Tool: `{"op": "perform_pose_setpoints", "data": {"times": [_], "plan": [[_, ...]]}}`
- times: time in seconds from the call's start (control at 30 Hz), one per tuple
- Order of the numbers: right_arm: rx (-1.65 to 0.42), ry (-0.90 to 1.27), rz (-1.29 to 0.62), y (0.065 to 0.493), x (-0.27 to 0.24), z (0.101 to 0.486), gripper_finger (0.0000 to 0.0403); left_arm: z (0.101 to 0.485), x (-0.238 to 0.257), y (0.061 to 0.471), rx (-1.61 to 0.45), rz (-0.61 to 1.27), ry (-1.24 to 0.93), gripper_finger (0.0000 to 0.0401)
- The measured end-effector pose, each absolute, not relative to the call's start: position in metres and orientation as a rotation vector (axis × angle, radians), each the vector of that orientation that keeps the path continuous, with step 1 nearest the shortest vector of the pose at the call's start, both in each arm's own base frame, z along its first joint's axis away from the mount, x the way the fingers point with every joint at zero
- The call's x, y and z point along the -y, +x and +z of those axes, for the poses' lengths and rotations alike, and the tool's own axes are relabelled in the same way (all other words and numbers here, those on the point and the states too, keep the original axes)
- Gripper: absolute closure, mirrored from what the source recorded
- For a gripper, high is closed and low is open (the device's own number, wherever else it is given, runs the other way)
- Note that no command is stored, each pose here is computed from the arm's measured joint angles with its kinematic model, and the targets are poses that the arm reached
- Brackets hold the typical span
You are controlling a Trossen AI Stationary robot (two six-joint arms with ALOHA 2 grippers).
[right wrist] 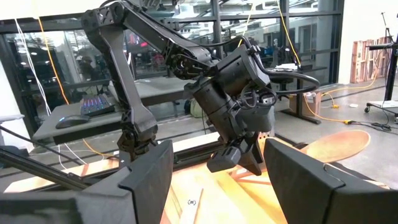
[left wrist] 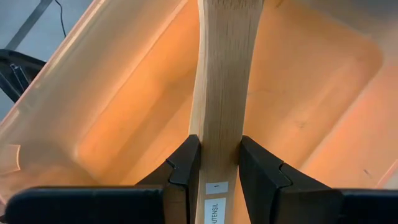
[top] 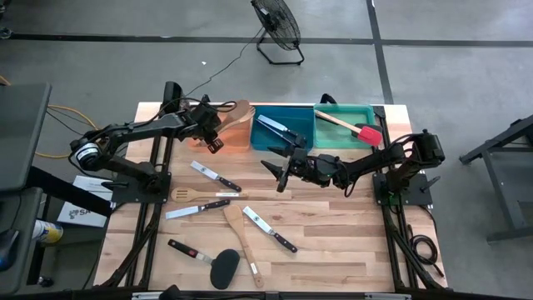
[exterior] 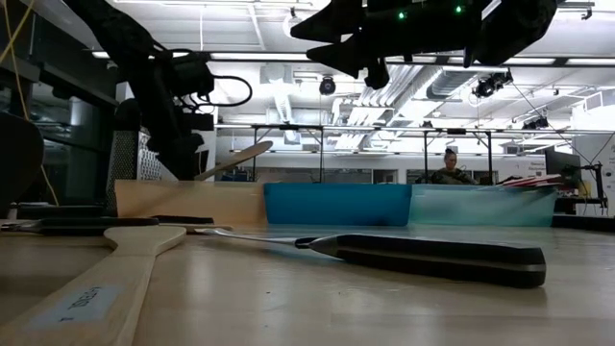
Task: Pick & Place Kitchen Items
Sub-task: Put the wooden serving spoon into the orange bin, then put the knife into the blue bin
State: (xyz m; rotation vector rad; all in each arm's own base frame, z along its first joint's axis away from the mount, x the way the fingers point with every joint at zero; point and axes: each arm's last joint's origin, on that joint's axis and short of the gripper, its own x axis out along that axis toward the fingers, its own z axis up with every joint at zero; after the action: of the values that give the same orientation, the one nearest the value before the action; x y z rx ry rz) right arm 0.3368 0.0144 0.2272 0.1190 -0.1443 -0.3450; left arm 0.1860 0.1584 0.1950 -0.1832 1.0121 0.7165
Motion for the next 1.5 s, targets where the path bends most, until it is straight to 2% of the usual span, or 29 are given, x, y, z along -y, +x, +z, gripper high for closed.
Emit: {"op": "perform_pose_setpoints", "data": {"times": [0.8, 0.93, 1.27, 1.5], "plan": [[0.117, 0.113, -0.368, 0.337, -0.014, 0.224, 0.016, 0.17, -0.17, 0.199, -1.06, 0.705, -0.164, 0.0318], [0.117, 0.113, -0.368, 0.337, -0.014, 0.224, 0.016, 0.17, -0.17, 0.199, -1.059, 0.717, -0.165, 0.0296], [0.117, 0.113, -0.367, 0.337, -0.014, 0.224, 0.016, 0.17, -0.17, 0.199, -1.054, 0.732, -0.184, 0.021], [0.117, 0.113, -0.367, 0.337, -0.014, 0.225, 0.016, 0.173, -0.169, 0.198, -1.078, 0.73, -0.188, 0.0195]]}}
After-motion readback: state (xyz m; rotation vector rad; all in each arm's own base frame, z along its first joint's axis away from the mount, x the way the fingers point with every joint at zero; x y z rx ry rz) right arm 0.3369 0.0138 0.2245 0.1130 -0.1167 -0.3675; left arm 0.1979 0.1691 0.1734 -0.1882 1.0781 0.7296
